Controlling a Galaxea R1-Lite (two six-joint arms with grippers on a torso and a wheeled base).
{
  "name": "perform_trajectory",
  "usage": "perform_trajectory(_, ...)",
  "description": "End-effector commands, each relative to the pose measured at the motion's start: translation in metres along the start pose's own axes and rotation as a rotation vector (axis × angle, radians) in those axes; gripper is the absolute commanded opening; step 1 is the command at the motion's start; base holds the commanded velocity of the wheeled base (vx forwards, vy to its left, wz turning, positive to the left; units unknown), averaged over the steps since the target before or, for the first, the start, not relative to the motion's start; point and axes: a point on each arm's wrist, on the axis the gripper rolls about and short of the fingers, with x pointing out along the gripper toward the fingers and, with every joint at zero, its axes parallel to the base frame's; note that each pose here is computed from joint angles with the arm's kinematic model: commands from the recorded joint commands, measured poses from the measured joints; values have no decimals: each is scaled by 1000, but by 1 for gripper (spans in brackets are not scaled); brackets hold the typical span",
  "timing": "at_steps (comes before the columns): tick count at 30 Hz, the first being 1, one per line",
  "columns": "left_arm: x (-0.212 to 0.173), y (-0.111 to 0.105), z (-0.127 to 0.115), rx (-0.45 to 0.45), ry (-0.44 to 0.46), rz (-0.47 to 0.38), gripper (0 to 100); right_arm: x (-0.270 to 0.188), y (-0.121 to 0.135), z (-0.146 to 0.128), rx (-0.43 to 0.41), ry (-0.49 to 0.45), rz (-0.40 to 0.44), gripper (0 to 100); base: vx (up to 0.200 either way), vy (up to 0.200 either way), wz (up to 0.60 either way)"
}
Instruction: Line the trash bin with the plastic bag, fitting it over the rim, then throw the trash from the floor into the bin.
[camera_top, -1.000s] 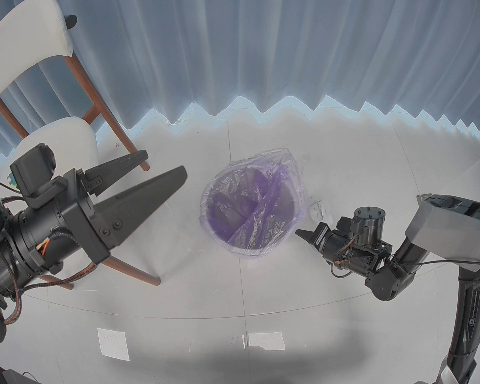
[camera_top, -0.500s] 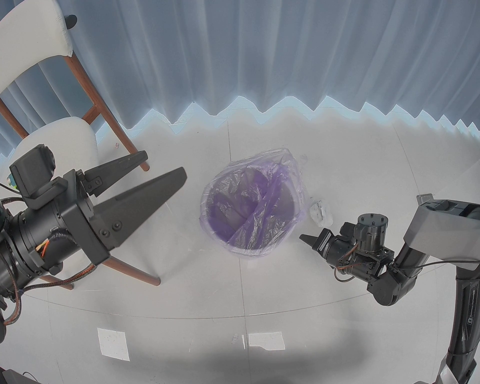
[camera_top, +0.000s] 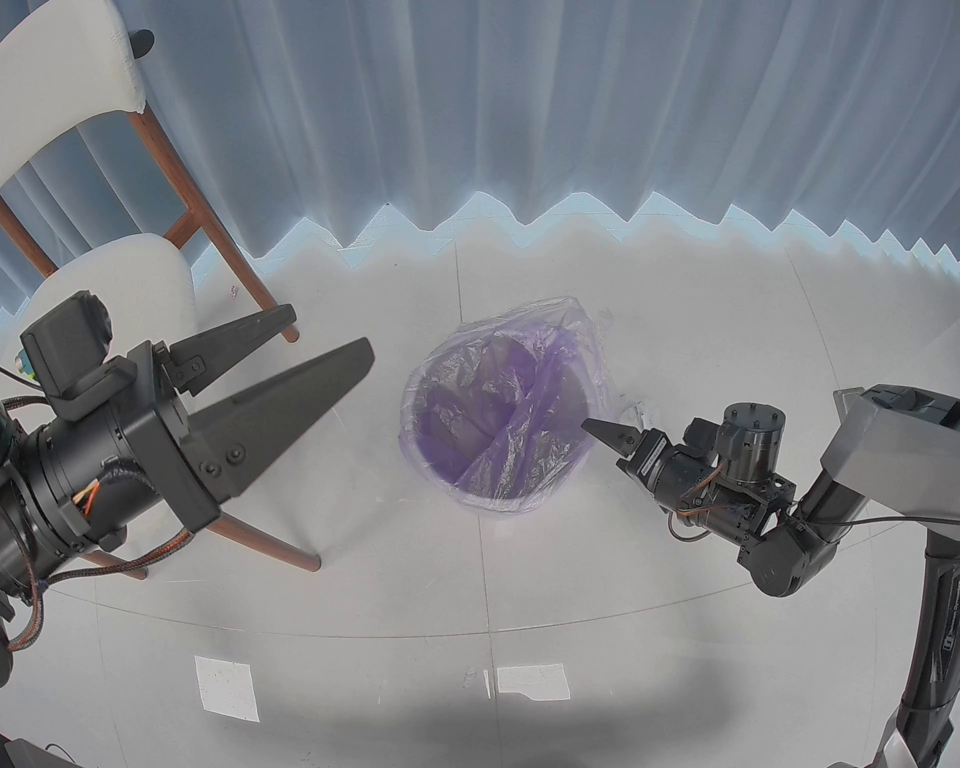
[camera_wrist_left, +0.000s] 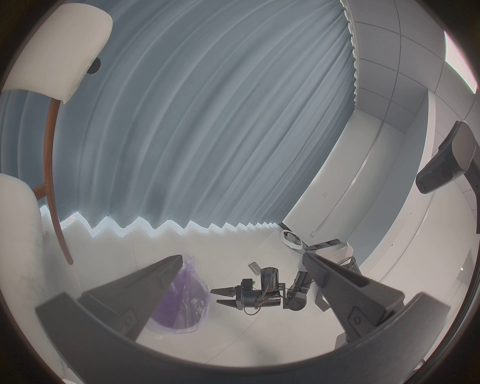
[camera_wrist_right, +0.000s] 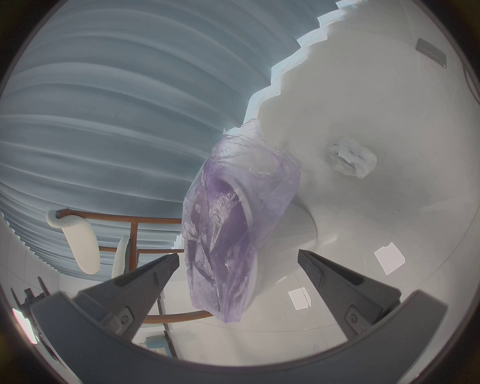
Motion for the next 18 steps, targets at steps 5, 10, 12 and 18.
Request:
perform_trajectory(5,0,0,0,1,-1,0,100,19,0,6,34,-8,12,100,0,0,0)
perform_trajectory(10,1,0,-1,0,2,1,100,23,1,9,50,0,0,0,0,0,0)
perform_trajectory(12,1,0,-1,0,2,1,100,23,1,9,53,1,1,0,0,0,0)
perform_trajectory(18,1,0,-1,0,4,1,100,26,-2,7,57,8,-5,0,0,0,0)
